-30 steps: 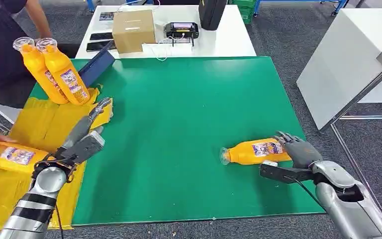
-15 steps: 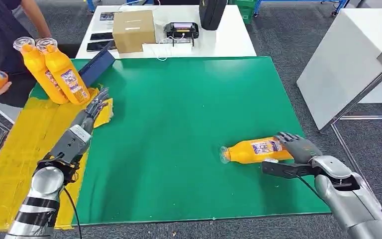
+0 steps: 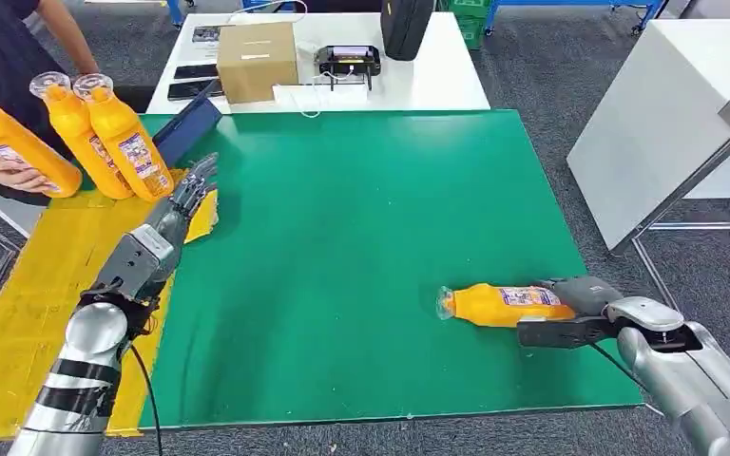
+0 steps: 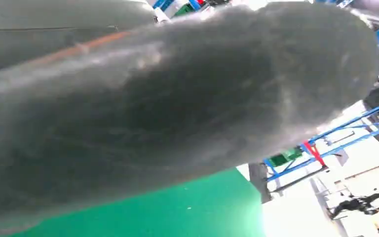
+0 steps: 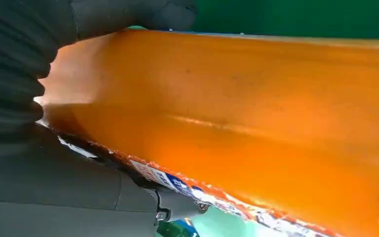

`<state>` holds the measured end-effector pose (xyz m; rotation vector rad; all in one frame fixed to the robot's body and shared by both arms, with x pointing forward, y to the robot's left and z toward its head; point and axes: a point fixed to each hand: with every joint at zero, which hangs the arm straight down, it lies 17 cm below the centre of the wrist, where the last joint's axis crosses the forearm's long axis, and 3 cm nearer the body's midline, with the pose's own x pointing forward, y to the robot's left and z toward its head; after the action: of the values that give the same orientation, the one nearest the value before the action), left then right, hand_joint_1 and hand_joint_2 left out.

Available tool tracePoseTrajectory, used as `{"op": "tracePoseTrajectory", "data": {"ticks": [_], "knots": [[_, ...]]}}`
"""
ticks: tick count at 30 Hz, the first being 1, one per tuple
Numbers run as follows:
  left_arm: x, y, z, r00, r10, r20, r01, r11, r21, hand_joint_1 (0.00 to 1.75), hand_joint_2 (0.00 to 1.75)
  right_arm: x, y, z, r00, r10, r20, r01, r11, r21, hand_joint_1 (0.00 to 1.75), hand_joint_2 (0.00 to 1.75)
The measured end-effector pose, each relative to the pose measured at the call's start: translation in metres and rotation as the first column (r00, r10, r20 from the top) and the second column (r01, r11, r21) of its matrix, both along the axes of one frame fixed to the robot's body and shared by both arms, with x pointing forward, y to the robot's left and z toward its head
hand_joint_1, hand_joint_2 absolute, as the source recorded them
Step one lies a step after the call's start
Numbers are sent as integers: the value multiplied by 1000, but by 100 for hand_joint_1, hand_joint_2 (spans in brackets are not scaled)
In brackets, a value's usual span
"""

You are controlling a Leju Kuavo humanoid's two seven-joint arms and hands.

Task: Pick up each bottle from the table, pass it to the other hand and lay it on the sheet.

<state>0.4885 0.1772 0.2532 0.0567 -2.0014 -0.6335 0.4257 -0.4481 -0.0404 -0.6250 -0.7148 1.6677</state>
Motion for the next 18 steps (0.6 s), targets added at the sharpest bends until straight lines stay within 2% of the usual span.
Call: {"op": "tracePoseTrajectory", "data": {"ticks": [5,10,18], "knots": [[2,-8,2,1000,-18,-2,18,1000,-10,0,0,-3,2,-3,1000,11,-19,-11,1000,-6,175,175],[1,-11,-4,998,-41,-55,38,998,-55,0,0,-1,11,-6,998,-60,-4,60,997,48,175,175],[-1,-11,-9,997,-46,-68,41,997,-65,0,0,-2,16,-9,997,-74,-4,74,995,65,175,175]]}}
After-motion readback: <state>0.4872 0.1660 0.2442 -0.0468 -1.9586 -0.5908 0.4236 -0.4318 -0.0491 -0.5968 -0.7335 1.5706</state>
